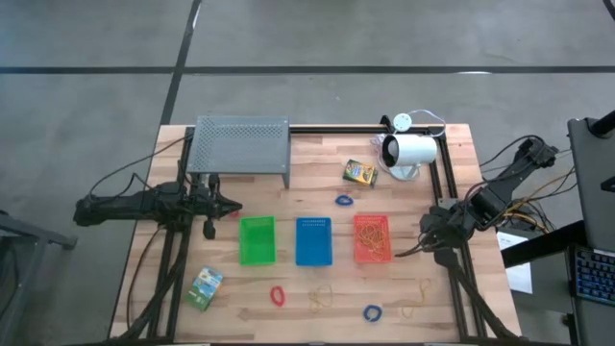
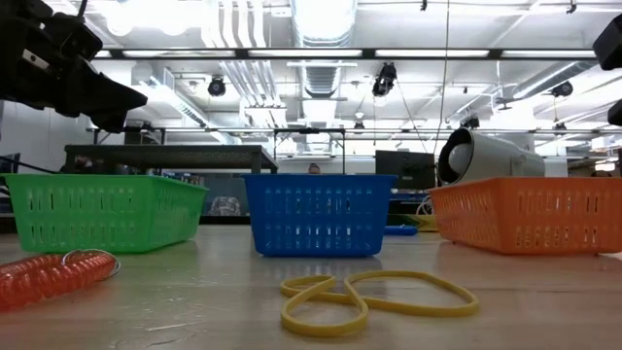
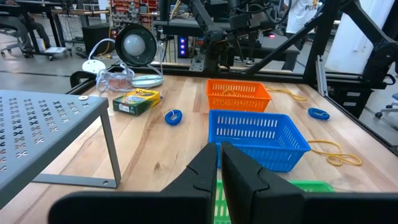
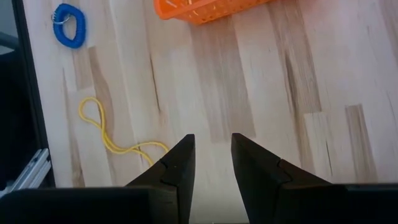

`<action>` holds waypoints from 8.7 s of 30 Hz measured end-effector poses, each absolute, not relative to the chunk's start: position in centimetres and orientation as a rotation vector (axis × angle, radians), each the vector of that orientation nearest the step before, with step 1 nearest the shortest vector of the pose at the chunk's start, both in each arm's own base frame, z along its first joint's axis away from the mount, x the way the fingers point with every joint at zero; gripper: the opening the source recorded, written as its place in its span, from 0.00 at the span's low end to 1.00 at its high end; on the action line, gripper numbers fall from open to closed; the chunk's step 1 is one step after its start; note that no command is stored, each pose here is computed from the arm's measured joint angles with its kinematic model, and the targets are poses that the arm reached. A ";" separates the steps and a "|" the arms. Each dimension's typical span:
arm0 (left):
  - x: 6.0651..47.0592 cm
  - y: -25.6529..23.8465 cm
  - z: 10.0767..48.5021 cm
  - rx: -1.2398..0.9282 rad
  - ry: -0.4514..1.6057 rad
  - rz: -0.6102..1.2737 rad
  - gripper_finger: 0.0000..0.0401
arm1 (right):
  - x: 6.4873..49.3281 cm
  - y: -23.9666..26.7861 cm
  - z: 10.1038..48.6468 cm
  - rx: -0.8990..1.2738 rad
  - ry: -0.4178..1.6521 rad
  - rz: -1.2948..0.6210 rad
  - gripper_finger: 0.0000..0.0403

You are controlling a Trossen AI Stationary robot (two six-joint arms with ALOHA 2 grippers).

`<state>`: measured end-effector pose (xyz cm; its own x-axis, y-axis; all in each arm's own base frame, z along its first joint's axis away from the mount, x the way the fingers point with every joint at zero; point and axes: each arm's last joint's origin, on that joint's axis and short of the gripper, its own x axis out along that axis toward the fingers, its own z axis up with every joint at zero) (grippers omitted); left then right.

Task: Pick & Place Office Desk Supplies
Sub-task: Put the yellow rubber band into the orange bin

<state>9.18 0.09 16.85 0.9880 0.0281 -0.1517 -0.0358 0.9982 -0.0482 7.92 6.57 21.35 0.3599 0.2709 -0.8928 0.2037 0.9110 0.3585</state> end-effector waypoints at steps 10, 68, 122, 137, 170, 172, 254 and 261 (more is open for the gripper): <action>9.2 0.1 16.8 -0.051 0.152 0.032 0.07 | 7.9 6.6 21.3 0.449 1.217 0.044 0.26; 9.2 0.1 16.8 -0.051 0.151 0.032 0.07 | 7.1 6.6 23.3 0.449 1.228 0.059 0.25; 9.2 0.1 16.8 -0.051 0.151 0.032 0.07 | 10.1 14.9 15.3 1.004 1.390 -0.328 0.40; 9.2 0.1 16.8 -0.051 0.151 0.032 0.07 | 11.7 17.3 14.8 1.120 1.392 -0.622 0.39; 9.2 0.1 16.8 -0.051 0.152 0.032 0.07 | 13.1 22.4 14.7 1.082 1.440 -0.946 0.33; 9.2 0.1 16.8 -0.051 0.152 0.032 0.07 | 13.2 22.5 14.5 1.079 1.440 -0.951 0.32; 9.2 0.1 16.8 -0.051 0.152 0.032 0.07 | 14.1 20.9 25.8 0.370 0.982 -0.786 0.02; 9.2 0.1 16.8 -0.051 0.151 0.033 0.07 | 14.4 20.8 28.1 0.280 0.906 -0.735 0.02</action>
<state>9.18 0.10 16.85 0.9881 0.0286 -0.1514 -0.0362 0.9982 -0.0482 14.40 20.84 28.10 0.3974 -0.4582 -0.7951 0.6831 0.7262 -0.0771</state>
